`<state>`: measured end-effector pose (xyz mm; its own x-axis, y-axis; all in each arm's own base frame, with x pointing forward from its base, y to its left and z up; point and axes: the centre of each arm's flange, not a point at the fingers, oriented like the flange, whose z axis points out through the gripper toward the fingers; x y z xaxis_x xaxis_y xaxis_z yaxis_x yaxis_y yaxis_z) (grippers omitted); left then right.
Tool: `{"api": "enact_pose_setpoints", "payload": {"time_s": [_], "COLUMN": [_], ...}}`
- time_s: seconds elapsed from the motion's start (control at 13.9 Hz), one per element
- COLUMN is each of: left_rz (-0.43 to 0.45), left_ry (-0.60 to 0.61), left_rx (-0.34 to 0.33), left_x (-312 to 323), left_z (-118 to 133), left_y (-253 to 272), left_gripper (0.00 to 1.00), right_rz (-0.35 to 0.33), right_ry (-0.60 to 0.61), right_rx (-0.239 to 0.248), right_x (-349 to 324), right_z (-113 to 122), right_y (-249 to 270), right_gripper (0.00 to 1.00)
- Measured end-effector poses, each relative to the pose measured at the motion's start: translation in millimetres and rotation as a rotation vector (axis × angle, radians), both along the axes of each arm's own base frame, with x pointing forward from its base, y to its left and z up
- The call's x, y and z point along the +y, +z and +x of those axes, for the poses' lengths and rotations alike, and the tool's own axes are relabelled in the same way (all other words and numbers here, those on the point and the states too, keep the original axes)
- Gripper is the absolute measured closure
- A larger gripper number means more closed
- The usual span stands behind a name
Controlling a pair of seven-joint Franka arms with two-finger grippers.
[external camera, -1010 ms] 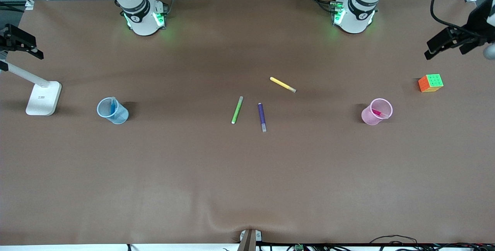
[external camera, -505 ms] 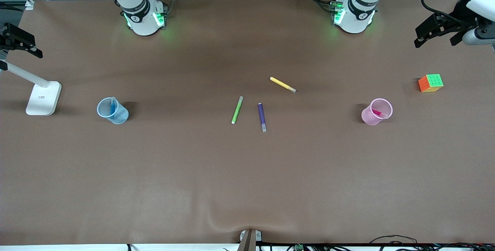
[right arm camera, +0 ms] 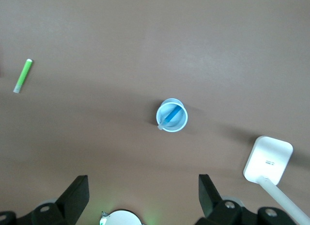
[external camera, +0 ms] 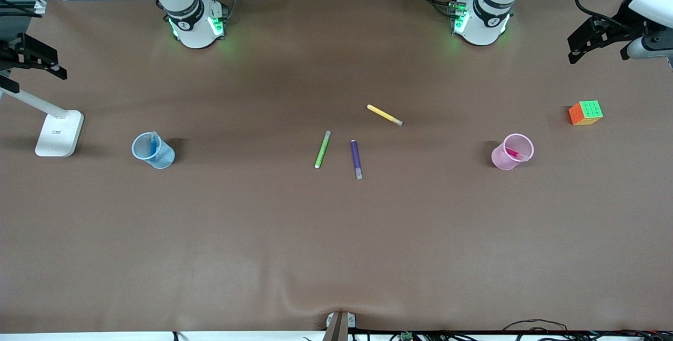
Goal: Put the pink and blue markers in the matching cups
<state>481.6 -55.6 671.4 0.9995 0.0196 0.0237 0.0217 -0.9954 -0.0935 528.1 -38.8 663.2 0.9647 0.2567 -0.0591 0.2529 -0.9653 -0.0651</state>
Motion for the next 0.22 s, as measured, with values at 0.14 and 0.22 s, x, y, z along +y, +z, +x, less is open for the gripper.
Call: {"api": "enact_pose_setpoints", "payload": {"time_s": [0.14, 0.22], "left_rz": [0.001, 0.001], "left_ry": [0.003, 0.006], "left_rx": [-0.001, -0.003], "left_x": [1.4, 2.9], "left_z": [0.0, 0.1], "left_y": [0.6, 1.4], "left_gripper": [0.00, 0.00], "right_rz": [-0.012, -0.015], "right_ry": [-0.049, -0.078], "right_rx": [0.007, 0.013], "right_x": [0.6, 4.4], "right_z": [0.1, 0.1], "right_y": [-0.9, -1.5], "right_gripper": [0.00, 0.00]}}
